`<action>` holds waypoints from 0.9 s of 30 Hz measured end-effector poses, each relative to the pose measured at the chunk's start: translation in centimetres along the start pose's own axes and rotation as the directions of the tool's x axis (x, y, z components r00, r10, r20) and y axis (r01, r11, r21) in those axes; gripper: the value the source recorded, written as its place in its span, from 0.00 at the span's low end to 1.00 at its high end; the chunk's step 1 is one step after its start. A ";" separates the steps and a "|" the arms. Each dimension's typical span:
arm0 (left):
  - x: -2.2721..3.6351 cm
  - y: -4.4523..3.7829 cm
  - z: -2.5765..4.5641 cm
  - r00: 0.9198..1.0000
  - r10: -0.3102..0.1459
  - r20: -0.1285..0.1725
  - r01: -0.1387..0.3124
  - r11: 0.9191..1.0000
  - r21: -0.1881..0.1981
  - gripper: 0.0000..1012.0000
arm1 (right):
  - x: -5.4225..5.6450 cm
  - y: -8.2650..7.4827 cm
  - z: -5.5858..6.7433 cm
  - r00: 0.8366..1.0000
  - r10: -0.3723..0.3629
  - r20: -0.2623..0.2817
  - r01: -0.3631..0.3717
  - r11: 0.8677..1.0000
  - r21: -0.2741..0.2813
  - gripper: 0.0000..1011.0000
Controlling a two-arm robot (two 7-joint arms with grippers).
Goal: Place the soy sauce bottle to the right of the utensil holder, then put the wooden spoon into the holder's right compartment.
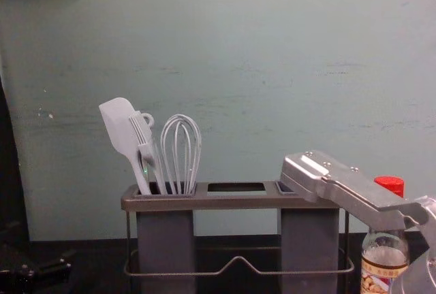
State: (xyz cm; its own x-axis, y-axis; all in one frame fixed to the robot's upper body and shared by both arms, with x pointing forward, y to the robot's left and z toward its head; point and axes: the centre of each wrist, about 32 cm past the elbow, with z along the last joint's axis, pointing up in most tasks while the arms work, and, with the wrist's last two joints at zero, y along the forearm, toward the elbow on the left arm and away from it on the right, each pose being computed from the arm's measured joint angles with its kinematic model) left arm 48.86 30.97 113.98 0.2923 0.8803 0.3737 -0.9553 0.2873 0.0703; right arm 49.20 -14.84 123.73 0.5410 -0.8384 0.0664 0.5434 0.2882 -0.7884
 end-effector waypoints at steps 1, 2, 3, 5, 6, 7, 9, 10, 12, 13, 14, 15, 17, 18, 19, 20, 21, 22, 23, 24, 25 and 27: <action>0.00 0.00 0.00 1.000 0.000 0.000 0.000 1.000 0.000 0.99 | 0.0 0.0 0.0 1.000 0.001 -0.002 -0.001 1.000 0.001 0.88; 0.00 0.00 0.00 1.000 0.000 0.000 0.000 1.000 0.000 0.99 | 0.0 0.0 0.0 1.000 0.002 -0.004 -0.002 1.000 0.001 0.87; 0.00 0.00 0.00 1.000 0.000 0.000 0.000 1.000 0.000 0.99 | 0.0 0.0 0.0 1.000 0.002 -0.005 -0.002 1.000 0.001 0.85; 0.00 0.00 0.00 1.000 0.000 0.000 0.000 1.000 0.000 0.99 | 0.1 0.0 0.0 1.000 0.004 -0.008 -0.004 1.000 0.002 0.83; 0.00 0.00 0.00 1.000 0.000 0.000 0.000 1.000 0.000 0.99 | 0.1 -0.1 0.0 1.000 0.004 -0.008 -0.004 1.000 0.003 0.83; 0.00 0.00 0.00 1.000 0.000 0.000 0.000 1.000 0.000 0.99 | 0.1 -0.3 0.0 1.000 0.004 -0.008 -0.004 1.000 0.008 0.83; 0.00 0.00 0.00 1.000 0.000 0.000 0.000 1.000 0.000 0.99 | 0.1 -0.6 0.0 1.000 0.005 -0.007 -0.005 1.000 0.013 0.83; 0.00 0.00 0.00 1.000 0.000 0.000 0.000 1.000 0.000 0.99 | 0.1 -0.8 0.0 1.000 0.005 -0.006 -0.005 1.000 0.016 0.83; 0.00 0.00 0.00 1.000 0.000 0.000 0.000 1.000 0.000 0.99 | 0.1 -1.4 0.0 1.000 0.003 -0.001 -0.003 1.000 0.026 0.83; 0.00 0.00 0.00 1.000 0.000 0.000 0.000 1.000 0.000 0.99 | 0.1 -1.6 0.0 1.000 0.002 0.000 -0.002 1.000 0.030 0.83; 0.00 0.00 0.00 1.000 0.000 0.000 0.000 1.000 0.000 0.99 | 0.1 -1.9 0.0 1.000 0.001 0.002 -0.001 0.999 0.035 0.83; 0.00 0.00 0.00 1.000 0.000 0.000 0.000 1.000 0.000 0.99 | 0.1 -2.4 0.0 1.000 0.000 0.004 0.000 0.999 0.045 0.83; 0.00 0.00 0.00 1.000 0.000 0.000 0.000 1.000 0.000 0.99 | 0.1 -3.0 0.0 1.000 -0.003 0.005 0.003 0.998 0.057 0.83; 0.00 0.00 0.00 1.000 0.000 0.000 0.000 1.000 0.000 0.99 | 0.1 -3.7 -0.1 1.000 -0.004 0.005 0.003 0.997 0.072 0.83; 0.00 0.00 0.00 1.000 0.000 0.000 0.000 1.000 0.000 0.99 | 0.2 -4.1 -0.1 1.000 -0.005 0.005 0.005 0.997 0.081 0.83; 0.00 0.00 0.00 1.000 0.000 0.000 0.000 1.000 0.000 0.99 | 0.2 -4.7 -0.2 1.000 -0.007 0.005 0.007 0.995 0.098 0.83; 0.00 0.00 0.00 1.000 0.000 0.000 0.000 1.000 0.000 0.99 | 0.3 -5.2 -0.3 1.000 -0.009 0.004 0.009 0.994 0.110 0.83; 0.00 0.00 0.00 1.000 0.000 0.000 0.000 1.000 0.000 0.99 | 0.4 -5.6 -0.4 1.000 -0.011 0.002 0.011 0.993 0.120 0.83; 0.00 0.00 0.00 1.000 0.000 0.000 0.000 1.000 0.000 0.99 | 0.4 -6.0 -0.5 1.000 -0.012 0.001 0.012 0.991 0.132 0.83; 0.00 0.00 0.00 1.000 0.000 0.000 0.000 1.000 0.000 0.99 | 0.5 -6.8 -0.7 1.000 -0.014 -0.003 0.014 0.987 0.159 0.83; 0.00 0.00 0.00 1.000 0.000 0.000 0.000 1.000 0.000 0.99 | 0.6 -7.1 -0.8 1.000 -0.016 -0.005 0.016 0.985 0.170 0.83; 0.00 0.00 0.00 1.000 0.000 0.000 0.000 1.000 0.000 0.99 | 0.7 -8.5 -1.3 1.000 -0.019 -0.006 0.020 0.975 0.220 0.83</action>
State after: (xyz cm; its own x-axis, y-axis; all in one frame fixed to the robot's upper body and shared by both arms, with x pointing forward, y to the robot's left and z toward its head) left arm 48.86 30.97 113.98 0.2922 0.8803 0.3737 -0.9553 0.2873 0.0702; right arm 44.14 -18.50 129.66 0.5265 -0.8466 0.0781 0.6822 0.3659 -0.6330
